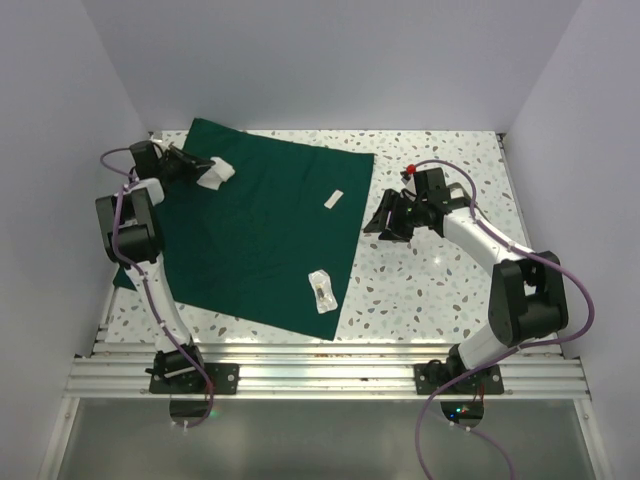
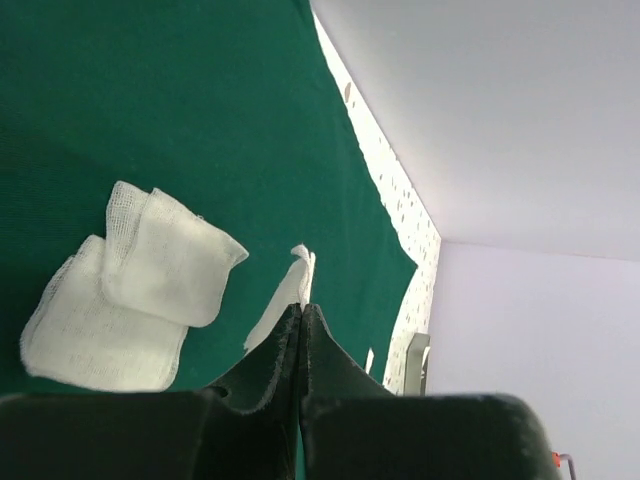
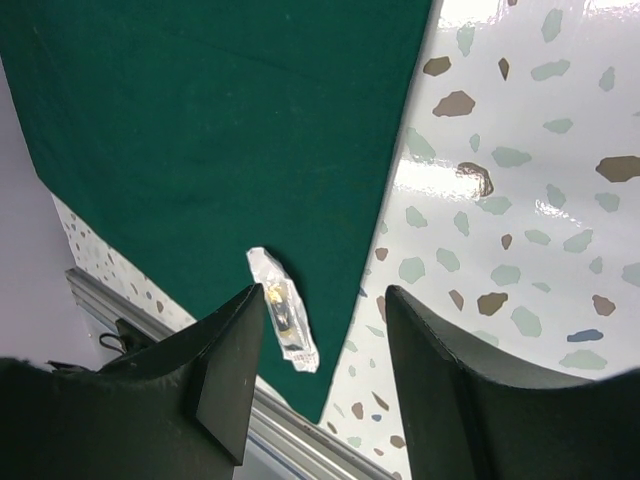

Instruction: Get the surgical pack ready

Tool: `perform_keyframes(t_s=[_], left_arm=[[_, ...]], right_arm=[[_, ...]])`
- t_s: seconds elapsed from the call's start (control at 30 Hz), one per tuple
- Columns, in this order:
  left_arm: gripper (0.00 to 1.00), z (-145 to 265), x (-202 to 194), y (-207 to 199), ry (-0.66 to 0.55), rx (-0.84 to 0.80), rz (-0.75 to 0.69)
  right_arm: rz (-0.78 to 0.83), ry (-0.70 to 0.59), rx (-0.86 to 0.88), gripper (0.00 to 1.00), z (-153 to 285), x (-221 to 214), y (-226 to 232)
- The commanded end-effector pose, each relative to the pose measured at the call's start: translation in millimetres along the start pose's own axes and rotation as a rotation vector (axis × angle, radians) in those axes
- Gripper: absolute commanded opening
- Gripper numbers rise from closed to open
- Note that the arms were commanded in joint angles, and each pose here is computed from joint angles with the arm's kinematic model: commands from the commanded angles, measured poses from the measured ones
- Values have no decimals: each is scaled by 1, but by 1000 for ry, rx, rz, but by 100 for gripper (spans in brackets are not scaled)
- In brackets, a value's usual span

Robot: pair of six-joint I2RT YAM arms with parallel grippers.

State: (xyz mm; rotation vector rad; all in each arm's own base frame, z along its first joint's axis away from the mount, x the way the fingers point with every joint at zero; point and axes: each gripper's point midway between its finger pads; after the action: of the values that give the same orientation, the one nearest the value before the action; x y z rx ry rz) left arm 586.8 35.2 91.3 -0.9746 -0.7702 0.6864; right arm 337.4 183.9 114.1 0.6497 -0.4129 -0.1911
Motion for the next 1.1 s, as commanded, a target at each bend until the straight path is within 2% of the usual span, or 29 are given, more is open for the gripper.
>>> perform_keyframes(t_s=[0.0,1.07], left_arm=[[0,-10,13,-29,-38,-97,-18],[0,-20,19,17,-83,-41,89]], right_arm=[[12,-8,23,56,-2,4,6],[6,6,22,56,-7,4,6]])
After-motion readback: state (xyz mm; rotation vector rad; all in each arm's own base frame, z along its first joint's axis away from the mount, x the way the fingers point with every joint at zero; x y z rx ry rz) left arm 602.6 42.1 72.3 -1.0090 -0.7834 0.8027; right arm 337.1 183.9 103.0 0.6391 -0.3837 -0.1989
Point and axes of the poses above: each gripper's point midway between its finger pads, its own z axis back along the fingers, its own y axis along the line the jaws close on, x = y × z, and after that the axes turned 1 degree about -z, right-handed
